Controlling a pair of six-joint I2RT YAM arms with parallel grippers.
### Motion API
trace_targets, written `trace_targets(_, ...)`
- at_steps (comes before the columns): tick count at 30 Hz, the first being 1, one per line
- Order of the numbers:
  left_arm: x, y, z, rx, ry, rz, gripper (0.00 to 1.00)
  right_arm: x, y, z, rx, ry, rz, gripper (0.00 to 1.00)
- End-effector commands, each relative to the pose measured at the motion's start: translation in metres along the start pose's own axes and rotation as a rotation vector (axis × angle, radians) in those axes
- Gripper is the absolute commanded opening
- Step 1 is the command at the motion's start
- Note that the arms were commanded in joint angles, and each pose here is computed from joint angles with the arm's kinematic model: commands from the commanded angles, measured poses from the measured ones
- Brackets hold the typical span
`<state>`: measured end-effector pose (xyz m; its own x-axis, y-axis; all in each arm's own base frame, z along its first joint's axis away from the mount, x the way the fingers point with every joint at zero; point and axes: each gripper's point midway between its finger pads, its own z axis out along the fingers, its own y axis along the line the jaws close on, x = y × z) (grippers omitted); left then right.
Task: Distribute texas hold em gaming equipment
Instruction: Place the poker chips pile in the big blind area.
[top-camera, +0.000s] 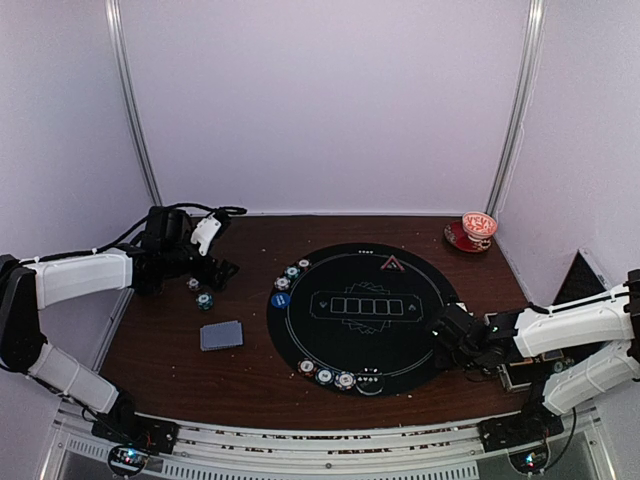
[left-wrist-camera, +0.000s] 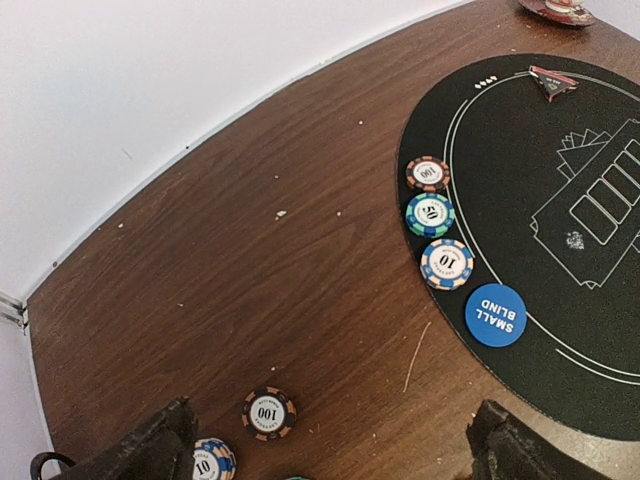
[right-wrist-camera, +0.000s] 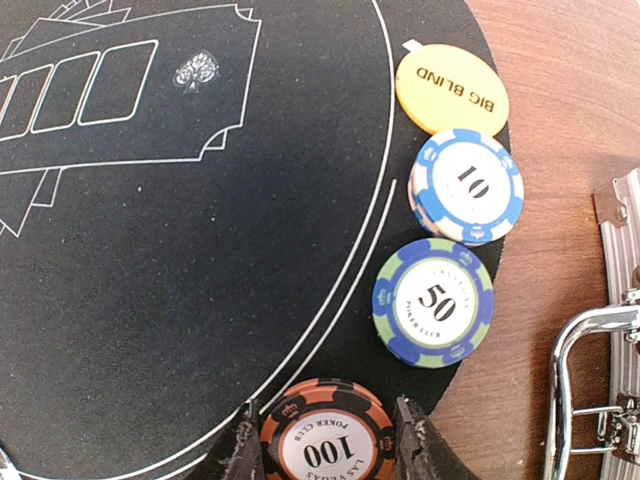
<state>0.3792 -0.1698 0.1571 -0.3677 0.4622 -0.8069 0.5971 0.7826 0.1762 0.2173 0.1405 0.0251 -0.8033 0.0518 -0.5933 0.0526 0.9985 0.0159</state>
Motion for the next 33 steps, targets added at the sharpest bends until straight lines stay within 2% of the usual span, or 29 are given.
trace_targets(1, -0.007, 0.005, 0.001, -0.011, -0.034, -0.008, 0.98, -0.008, -0.009, -0.001, 0.031, -0.043, 0.031, 0.22)
trace_targets(8, -0.007, 0.005, 0.001, -0.011, -0.033, -0.009, 0.98, -0.008, -0.010, -0.001, 0.037, -0.045, 0.029, 0.22)
trace_targets(18, -0.007, 0.005, 0.002, -0.010, -0.032, -0.010, 0.98, -0.007, -0.011, 0.000, 0.050, -0.033, 0.019, 0.36)
trace_targets(33, -0.006, 0.005, 0.002, -0.011, -0.029, -0.011, 0.98, -0.016, -0.008, -0.007, 0.045, -0.049, 0.016, 0.50)
